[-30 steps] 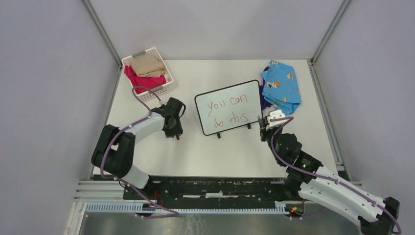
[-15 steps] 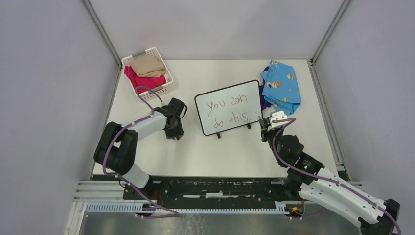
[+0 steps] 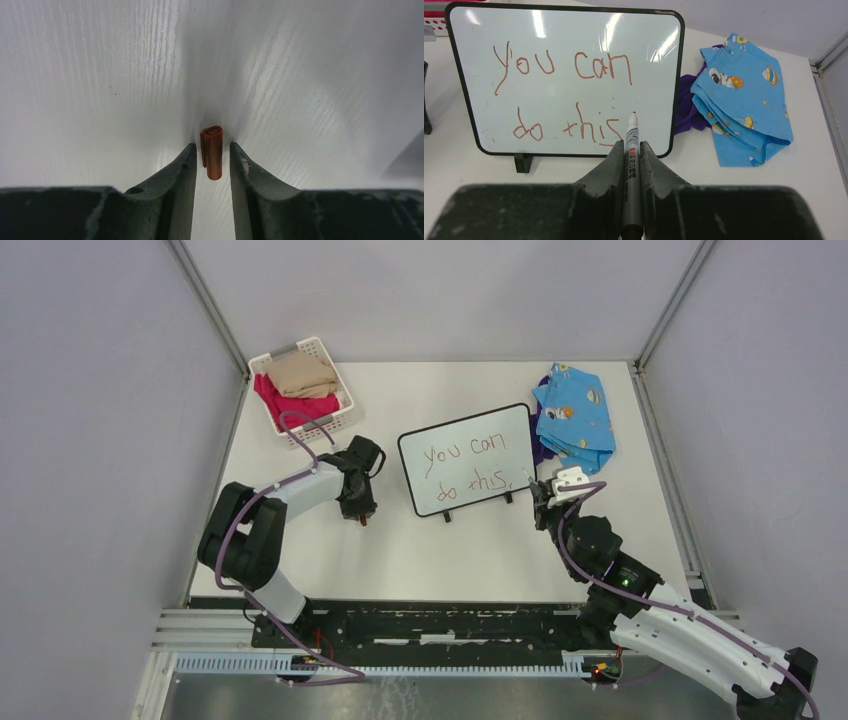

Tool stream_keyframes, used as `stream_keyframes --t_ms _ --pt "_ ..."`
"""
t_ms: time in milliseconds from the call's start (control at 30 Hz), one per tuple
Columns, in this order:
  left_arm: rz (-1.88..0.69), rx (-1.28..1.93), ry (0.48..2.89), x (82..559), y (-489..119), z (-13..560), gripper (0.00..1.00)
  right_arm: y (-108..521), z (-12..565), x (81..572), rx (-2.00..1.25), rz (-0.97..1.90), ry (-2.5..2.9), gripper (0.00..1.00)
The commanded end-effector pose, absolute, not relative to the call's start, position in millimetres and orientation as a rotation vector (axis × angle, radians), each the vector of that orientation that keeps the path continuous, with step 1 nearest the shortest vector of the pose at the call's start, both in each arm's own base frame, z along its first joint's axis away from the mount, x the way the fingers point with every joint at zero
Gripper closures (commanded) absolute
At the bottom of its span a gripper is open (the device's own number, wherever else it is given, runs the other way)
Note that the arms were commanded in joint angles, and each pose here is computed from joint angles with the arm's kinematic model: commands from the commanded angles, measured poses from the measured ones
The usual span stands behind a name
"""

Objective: Write a sentence on the whiteboard
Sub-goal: Close the whiteboard marker at the center of the board.

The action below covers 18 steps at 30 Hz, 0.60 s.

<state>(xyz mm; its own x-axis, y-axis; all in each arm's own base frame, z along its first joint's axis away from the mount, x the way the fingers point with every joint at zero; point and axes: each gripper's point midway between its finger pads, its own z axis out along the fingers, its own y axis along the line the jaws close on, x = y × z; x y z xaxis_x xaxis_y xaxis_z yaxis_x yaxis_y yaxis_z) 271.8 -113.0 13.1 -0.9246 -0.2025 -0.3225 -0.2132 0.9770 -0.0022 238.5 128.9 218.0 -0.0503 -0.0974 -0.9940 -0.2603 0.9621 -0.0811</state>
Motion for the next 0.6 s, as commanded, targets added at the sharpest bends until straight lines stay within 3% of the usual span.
stream_keyframes --t_ms 0,433,567 --pt "0.108 -0.301 2.811 270.1 -107.5 1.6 0.64 126.4 229.4 240.1 -0.230 0.139 1.597 1.00" --pt "0.094 -0.311 2.831 256.3 -104.9 -9.2 0.80 127.3 227.8 240.1 -0.236 0.139 1.603 1.00" --pt "0.059 -0.338 2.773 263.4 -106.8 2.8 0.95 128.0 229.7 240.3 -0.236 0.140 1.605 1.00"
